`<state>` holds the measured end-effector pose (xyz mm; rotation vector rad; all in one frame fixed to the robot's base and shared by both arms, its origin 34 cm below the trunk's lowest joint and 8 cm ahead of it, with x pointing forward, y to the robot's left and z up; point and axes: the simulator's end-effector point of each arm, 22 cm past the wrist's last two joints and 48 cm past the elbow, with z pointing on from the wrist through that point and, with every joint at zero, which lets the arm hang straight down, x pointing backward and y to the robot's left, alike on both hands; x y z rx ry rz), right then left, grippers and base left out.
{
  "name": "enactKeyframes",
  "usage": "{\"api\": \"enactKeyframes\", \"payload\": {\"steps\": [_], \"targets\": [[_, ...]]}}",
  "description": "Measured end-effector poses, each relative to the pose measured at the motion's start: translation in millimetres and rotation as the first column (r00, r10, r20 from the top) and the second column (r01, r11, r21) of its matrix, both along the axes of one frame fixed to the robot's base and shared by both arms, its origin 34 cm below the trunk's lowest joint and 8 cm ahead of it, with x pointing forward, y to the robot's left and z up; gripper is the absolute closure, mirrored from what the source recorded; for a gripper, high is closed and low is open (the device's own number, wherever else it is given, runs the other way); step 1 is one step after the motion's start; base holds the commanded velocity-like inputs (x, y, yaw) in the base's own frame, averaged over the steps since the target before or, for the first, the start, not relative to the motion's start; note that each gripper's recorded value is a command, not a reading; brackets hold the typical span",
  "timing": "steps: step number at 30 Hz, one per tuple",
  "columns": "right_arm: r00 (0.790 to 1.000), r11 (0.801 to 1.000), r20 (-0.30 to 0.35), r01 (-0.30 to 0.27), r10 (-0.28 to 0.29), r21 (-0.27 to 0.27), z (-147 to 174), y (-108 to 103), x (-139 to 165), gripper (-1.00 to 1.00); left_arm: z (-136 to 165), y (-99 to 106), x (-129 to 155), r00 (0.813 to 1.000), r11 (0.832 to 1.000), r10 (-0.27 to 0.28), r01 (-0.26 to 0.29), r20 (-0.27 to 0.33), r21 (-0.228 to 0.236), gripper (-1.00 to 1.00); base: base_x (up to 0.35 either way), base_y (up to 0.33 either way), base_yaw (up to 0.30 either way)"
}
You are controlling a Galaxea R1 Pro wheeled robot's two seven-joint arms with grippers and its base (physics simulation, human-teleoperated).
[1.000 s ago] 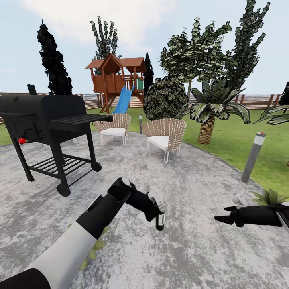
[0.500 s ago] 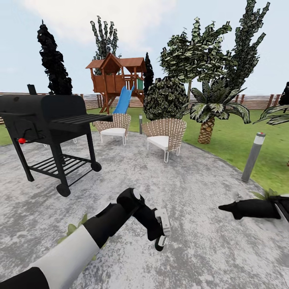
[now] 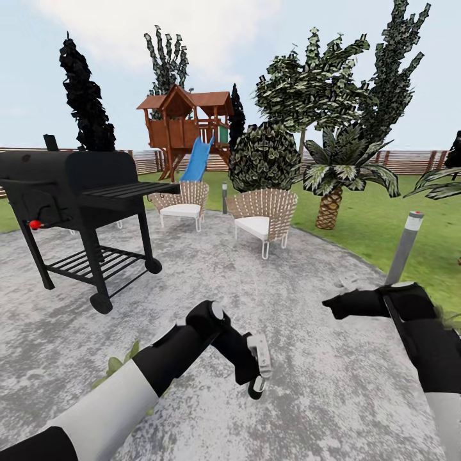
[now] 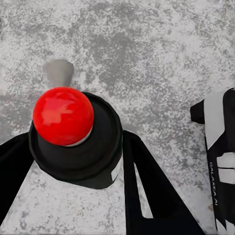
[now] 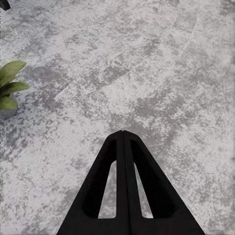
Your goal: Pick up the pesticide atomizer in the garden and spray insectifuge to fully cover both potted plants in the garden.
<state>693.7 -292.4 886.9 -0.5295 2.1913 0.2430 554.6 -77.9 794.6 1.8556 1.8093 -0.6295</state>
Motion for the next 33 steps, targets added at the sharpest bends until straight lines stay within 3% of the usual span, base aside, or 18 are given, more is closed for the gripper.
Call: {"api": "enactKeyframes", "payload": {"steps": [4,6,8,16,19,21,28,30,33], "targets": [[0.998,0.998,-0.020,-0.057,0.057,0.035,-1,16,-7,1.00,0,-1,-1,0.999,1.000,-0.027,0.027,0.018,-0.011,1.00,0.000,0.000,0.000],[0.992,0.991,-0.039,-0.115,0.117,0.065,-2,32,-15,1.00,-1,-1,-1,0.999,0.999,-0.030,0.030,0.020,-0.012,1.00,0.000,0.000,0.000],[0.978,0.980,-0.072,-0.191,0.194,0.051,-12,56,-25,1.00,0,-2,-1,0.999,0.999,-0.042,0.042,0.029,-0.018,1.00,0.000,0.000,0.000],[0.969,0.973,-0.091,-0.228,0.230,0.034,-19,68,-30,1.00,-6,12,6,0.997,0.998,-0.054,0.055,0.051,-0.015,1.00,0.000,0.000,0.000],[0.952,0.959,-0.117,-0.280,0.282,0.036,-25,83,-39,1.00,-8,18,9,0.997,0.999,-0.048,0.048,0.052,-0.008,1.00,0.000,0.000,0.000],[0.930,0.940,-0.140,-0.335,0.340,0.061,-29,98,-51,1.00,-8,19,9,0.997,0.998,-0.055,0.056,0.059,-0.010,1.00,0.000,0.000,0.000],[0.902,0.918,-0.173,-0.392,0.395,0.056,-38,115,-63,1.00,-8,18,8,0.996,0.998,-0.061,0.062,0.062,-0.013,1.00,0.000,0.000,0.000],[0.887,0.907,-0.192,-0.419,0.419,0.042,-45,123,-69,1.00,-14,20,9,0.998,0.999,-0.054,0.054,0.045,-0.004,1.00,0.000,0.000,0.000],[0.883,0.904,-0.197,-0.427,0.425,0.038,-47,125,-71,1.00,-22,23,9,0.999,0.999,-0.042,0.042,0.024,0.006,1.00,0.000,0.000,0.000]]}}
